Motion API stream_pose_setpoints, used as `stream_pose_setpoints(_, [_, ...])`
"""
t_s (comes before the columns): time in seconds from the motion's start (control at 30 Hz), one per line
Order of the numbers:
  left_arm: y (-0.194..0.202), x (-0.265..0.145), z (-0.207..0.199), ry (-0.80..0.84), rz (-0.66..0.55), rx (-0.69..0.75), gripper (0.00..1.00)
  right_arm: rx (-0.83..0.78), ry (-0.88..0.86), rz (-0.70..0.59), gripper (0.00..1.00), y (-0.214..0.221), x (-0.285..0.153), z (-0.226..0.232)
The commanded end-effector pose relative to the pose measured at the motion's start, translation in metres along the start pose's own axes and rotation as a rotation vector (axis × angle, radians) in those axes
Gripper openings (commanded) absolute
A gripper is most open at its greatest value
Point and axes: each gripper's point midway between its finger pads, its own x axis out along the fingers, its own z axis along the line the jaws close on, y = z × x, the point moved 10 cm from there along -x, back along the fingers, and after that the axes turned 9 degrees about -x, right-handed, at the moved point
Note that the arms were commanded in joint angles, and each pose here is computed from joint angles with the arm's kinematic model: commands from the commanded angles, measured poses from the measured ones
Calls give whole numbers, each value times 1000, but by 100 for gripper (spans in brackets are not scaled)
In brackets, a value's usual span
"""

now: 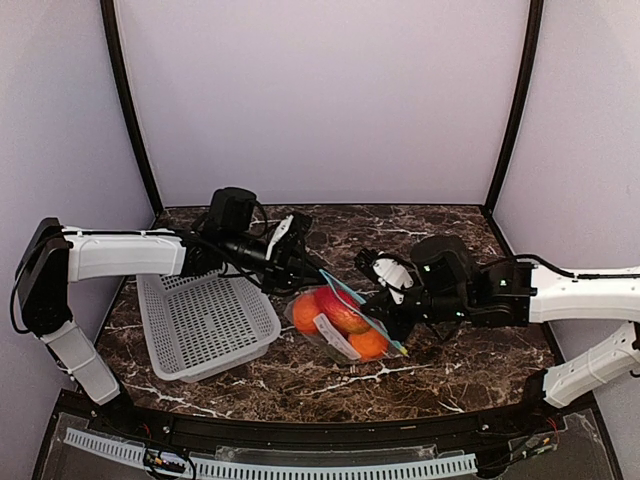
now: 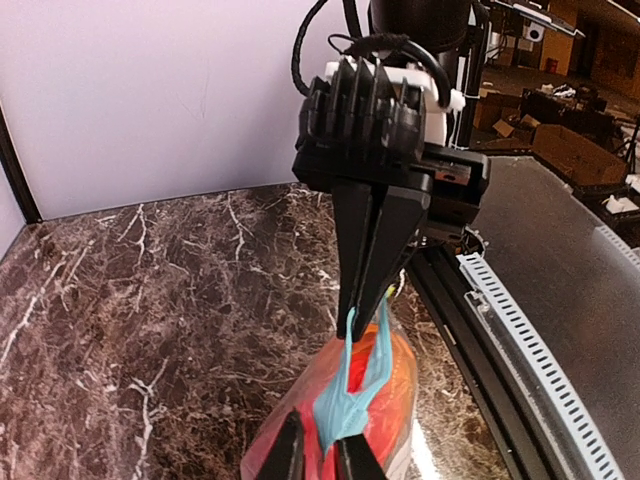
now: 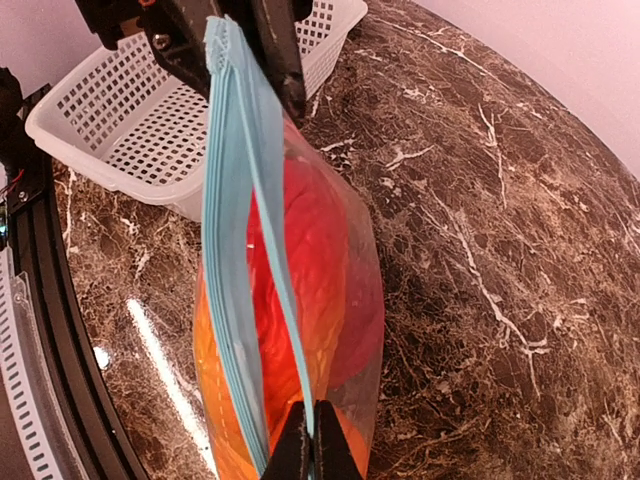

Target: Open the zip-top bag and remove the fake food

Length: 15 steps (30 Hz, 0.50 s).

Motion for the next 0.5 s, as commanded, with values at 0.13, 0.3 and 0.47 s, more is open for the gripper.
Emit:
stream_pose_setpoints(0.13, [-9,-12,-6,-113,-17,86,32,32,-17,-104,0,-23,-24,-10])
stream_pose_setpoints(0.3, [-15,-24,-17,-204,5,155,39,29,-84,-95,0,-29,-22,-10])
stream_pose_setpoints(0.47, [-16,-41,-34,-295,43,213,44,45,-147,-105,0,-36,-20,-8])
